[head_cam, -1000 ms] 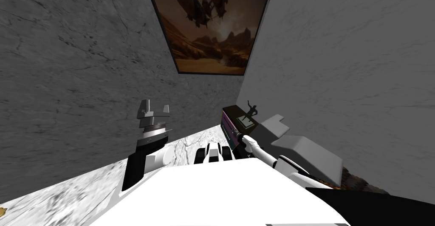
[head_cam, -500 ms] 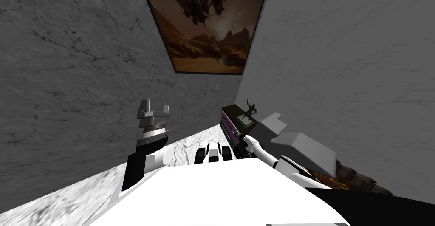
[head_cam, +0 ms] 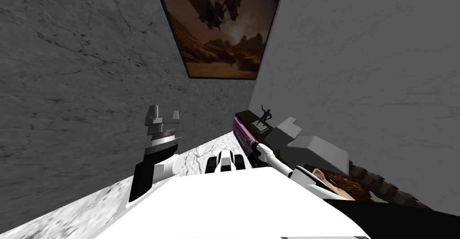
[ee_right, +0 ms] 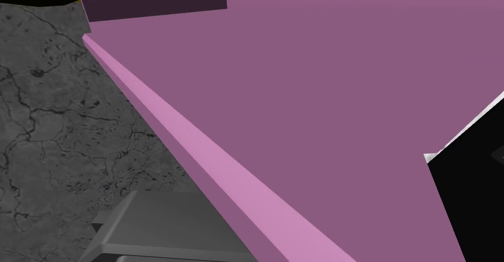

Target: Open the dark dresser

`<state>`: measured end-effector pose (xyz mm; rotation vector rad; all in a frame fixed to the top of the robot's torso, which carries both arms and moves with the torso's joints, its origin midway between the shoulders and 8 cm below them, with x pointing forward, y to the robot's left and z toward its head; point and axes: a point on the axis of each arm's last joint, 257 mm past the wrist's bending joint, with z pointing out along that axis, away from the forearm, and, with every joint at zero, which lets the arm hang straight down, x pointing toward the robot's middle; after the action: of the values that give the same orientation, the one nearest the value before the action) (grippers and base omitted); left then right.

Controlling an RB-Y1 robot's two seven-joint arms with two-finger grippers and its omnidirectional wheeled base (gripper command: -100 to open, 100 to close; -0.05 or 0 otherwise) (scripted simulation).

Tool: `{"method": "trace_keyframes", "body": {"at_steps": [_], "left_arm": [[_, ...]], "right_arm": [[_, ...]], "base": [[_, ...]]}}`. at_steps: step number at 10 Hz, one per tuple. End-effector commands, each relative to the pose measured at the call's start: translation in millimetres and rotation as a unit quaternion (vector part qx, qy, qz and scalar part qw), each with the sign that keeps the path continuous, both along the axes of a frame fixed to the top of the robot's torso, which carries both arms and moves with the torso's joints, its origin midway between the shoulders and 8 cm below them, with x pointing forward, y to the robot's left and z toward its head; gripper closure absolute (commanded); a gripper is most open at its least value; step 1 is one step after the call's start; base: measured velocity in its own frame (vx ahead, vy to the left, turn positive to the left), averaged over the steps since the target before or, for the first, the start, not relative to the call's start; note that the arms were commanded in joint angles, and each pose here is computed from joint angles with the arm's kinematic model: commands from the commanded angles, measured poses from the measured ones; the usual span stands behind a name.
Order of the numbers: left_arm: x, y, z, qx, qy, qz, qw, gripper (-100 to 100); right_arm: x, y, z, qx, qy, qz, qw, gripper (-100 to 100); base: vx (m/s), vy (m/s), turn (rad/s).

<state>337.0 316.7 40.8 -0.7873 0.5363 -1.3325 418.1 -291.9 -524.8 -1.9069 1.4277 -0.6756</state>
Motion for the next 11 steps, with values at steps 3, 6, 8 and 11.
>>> {"method": "trace_keyframes", "body": {"at_steps": [3, 6, 8, 11], "left_arm": [[0.0, 0.0, 0.0, 0.000, 0.000, 0.000, 1.0000, 0], [0.0, 0.0, 0.0, 0.000, 0.000, 0.000, 1.0000, 0], [0.0, 0.0, 0.0, 0.000, 0.000, 0.000, 1.0000, 0], [0.0, 0.0, 0.0, 0.000, 0.000, 0.000, 1.0000, 0]], "right_arm": [[-3.9, 13, -2.2, -0.002, 0.000, 0.007, 1.0000, 100], [-0.2, -12, 3.8, -0.005, 0.003, -0.004, 1.0000, -100], [3.7, -25, 8.6, -0.006, 0.004, -0.009, 0.9999, -100], [15.2, -62, 24.5, -0.006, 0.004, -0.026, 0.9996, -100]], "base": [[-0.040, 0.126, -0.016], [-0.067, 0.171, 0.033], [-0.060, 0.036, 0.102], [-0.066, 0.048, 0.111]]}}
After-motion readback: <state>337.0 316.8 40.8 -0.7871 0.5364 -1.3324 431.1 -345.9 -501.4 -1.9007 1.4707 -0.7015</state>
